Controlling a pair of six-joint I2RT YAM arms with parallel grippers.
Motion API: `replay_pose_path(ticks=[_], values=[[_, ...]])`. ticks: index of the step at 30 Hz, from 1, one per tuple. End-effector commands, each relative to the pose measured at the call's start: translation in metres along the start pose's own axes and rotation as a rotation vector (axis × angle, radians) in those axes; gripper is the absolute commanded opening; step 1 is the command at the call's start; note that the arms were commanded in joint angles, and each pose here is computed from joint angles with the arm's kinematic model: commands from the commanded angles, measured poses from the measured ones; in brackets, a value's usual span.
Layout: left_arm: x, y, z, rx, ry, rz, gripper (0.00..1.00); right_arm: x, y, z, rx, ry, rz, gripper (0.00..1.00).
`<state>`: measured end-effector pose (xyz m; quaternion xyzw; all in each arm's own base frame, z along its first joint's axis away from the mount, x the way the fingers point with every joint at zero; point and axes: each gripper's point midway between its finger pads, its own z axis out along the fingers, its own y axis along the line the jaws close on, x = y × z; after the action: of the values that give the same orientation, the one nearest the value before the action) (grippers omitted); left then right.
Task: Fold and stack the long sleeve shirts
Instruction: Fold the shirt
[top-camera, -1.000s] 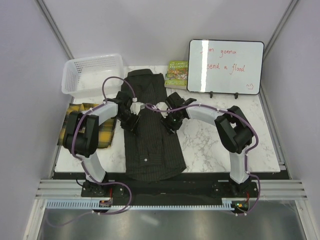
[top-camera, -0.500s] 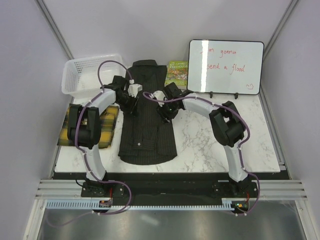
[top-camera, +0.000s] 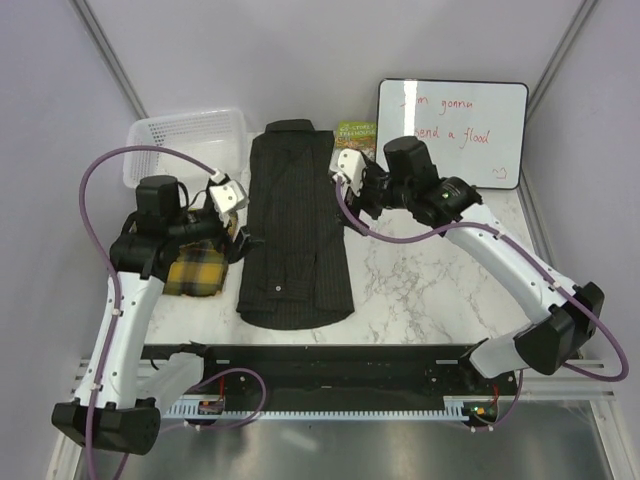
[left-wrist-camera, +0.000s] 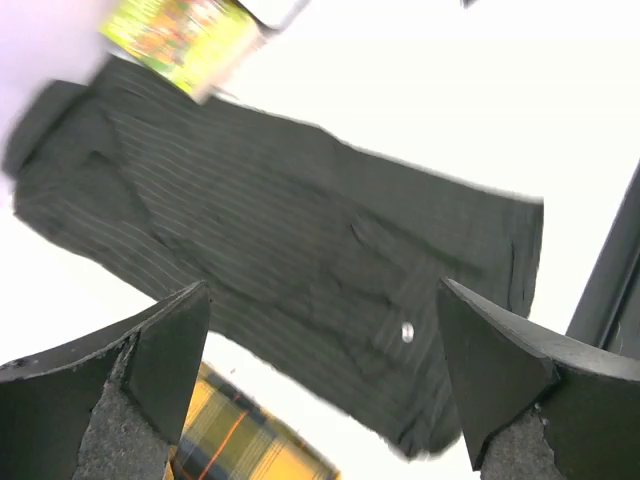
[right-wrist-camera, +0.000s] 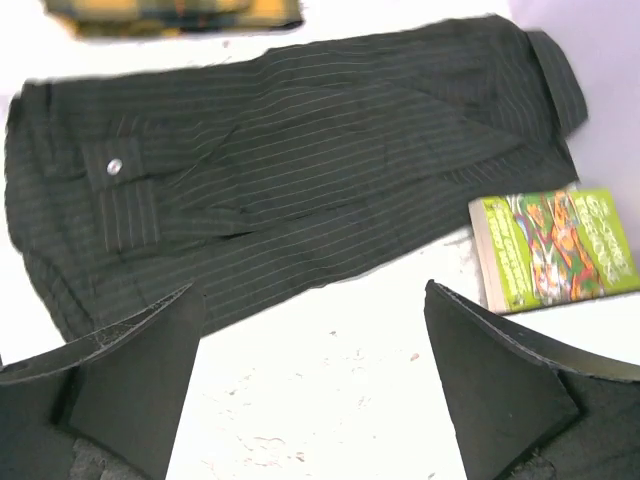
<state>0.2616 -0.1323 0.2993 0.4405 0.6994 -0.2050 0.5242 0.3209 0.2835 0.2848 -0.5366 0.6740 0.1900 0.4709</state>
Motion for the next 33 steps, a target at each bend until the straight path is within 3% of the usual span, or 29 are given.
replay_pose_path(ticks=[1, 2, 3, 4, 7, 13, 25, 30, 33], values=[[0.064, -0.039, 0.003, 0.25, 0.127, 0.215, 0.99, 0.068, 0.064, 0.022, -0.284, 0.144, -0.138, 0.98], [0.101, -0.05, -0.003, 0.291, 0.217, 0.136, 0.99, 0.084, 0.089, 0.02, -0.373, 0.172, -0.176, 0.98], [0.119, -0.053, -0.007, 0.338, 0.221, 0.25, 0.99, 0.098, 0.099, 0.021, -0.407, 0.179, -0.275, 0.98], [0.136, -0.062, -0.011, 0.379, 0.24, 0.271, 0.99, 0.131, 0.12, 0.019, -0.435, 0.235, -0.289, 0.98], [0.195, -0.084, -0.014, 0.433, 0.286, 0.335, 0.97, 0.168, 0.152, 0.032, -0.466, 0.269, -0.424, 0.91], [0.24, -0.098, -0.001, 0.454, 0.261, 0.529, 0.91, 0.209, 0.177, 0.046, -0.537, 0.304, -0.556, 0.86], [0.271, -0.084, 0.019, 0.431, 0.268, 0.608, 0.88, 0.211, 0.196, 0.072, -0.556, 0.284, -0.614, 0.81], [0.28, -0.081, 0.023, 0.457, 0.284, 0.601, 0.74, 0.222, 0.206, 0.077, -0.589, 0.295, -0.646, 0.77], [0.279, -0.083, 0.024, 0.461, 0.272, 0.595, 0.71, 0.226, 0.206, 0.082, -0.58, 0.298, -0.645, 0.74]])
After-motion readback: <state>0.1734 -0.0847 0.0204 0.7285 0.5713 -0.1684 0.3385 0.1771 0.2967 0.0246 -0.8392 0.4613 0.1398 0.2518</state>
